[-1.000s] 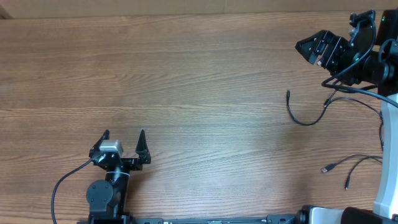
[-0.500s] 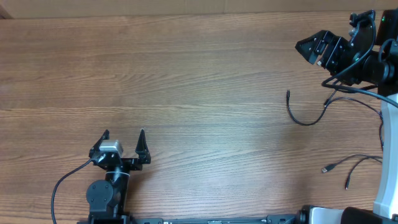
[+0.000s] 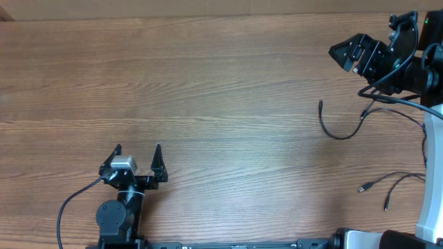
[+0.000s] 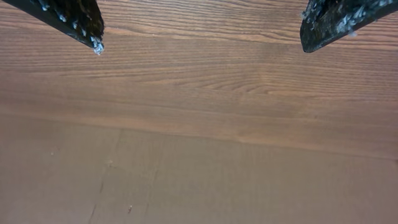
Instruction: Untangle cables
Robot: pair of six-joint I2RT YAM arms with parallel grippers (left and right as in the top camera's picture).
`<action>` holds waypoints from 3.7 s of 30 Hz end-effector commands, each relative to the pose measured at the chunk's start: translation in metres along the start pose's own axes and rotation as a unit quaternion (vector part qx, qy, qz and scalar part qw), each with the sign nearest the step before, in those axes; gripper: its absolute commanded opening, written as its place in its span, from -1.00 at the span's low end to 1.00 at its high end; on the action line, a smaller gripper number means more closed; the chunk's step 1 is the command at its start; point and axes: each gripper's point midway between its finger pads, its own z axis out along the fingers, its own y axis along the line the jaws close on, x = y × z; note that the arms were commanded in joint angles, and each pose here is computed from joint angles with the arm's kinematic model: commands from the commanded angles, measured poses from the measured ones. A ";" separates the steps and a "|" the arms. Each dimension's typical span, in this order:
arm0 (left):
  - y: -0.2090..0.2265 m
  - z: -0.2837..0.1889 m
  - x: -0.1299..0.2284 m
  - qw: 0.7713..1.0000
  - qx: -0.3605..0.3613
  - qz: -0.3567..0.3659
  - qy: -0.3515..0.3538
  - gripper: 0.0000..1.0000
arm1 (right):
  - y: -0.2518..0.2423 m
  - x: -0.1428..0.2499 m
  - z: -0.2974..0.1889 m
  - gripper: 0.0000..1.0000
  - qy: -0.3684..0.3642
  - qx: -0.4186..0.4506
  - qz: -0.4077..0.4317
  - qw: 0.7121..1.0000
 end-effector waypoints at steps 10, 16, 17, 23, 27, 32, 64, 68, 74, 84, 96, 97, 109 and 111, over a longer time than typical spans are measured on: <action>0.005 0.000 0.000 1.000 -0.011 0.011 -0.003 0.99 | 0.001 -0.015 -0.014 1.00 -0.127 0.047 -0.069 0.988; 0.005 0.000 0.000 1.000 -0.011 0.011 -0.003 1.00 | -0.016 0.010 -0.002 1.00 -0.180 0.026 -0.091 0.979; 0.005 0.000 0.000 1.000 -0.011 0.011 -0.003 0.99 | -0.020 0.016 0.001 1.00 -0.194 0.020 -0.097 0.976; 0.005 0.000 0.000 1.000 -0.011 0.011 -0.003 0.99 | -0.035 0.042 0.009 1.00 -0.259 -0.006 -0.123 0.958; 0.005 0.000 0.000 1.000 -0.011 0.011 -0.003 0.99 | -0.041 0.059 0.007 1.00 -0.315 -0.029 -0.146 0.937; 0.005 0.000 0.000 1.000 -0.011 0.011 -0.003 0.99 | -0.046 0.078 0.003 1.00 -0.369 -0.051 -0.168 0.913; 0.005 0.000 0.000 1.000 -0.011 0.011 -0.003 0.99 | -0.110 0.158 0.028 1.00 -0.393 -0.018 -0.157 0.906; 0.005 0.000 0.000 1.000 -0.011 0.011 -0.003 1.00 | -0.110 0.164 0.024 1.00 -0.395 -0.008 -0.181 0.901; 0.005 0.000 0.000 1.000 -0.011 0.011 -0.003 0.99 | -0.105 0.161 0.016 1.00 -0.412 -0.012 -0.197 0.889; 0.005 0.000 0.000 1.000 -0.011 0.011 -0.003 1.00 | -0.101 0.163 0.017 1.00 -0.408 -0.004 -0.241 0.880; 0.005 0.000 0.000 1.000 -0.011 0.011 -0.003 0.99 | -0.101 0.163 0.017 1.00 -0.406 0.042 -0.338 0.848; 0.005 0.000 0.000 1.000 -0.011 0.011 -0.003 0.99 | -0.101 0.163 0.017 1.00 -0.406 0.042 -0.338 0.848; 0.005 0.000 0.000 1.000 -0.011 0.011 -0.003 0.99 | -0.097 0.165 0.019 0.99 -0.404 0.033 -0.343 0.847; 0.005 0.000 0.000 1.000 -0.011 0.011 -0.003 0.99 | -0.095 0.166 0.019 1.00 -0.403 0.029 -0.345 0.847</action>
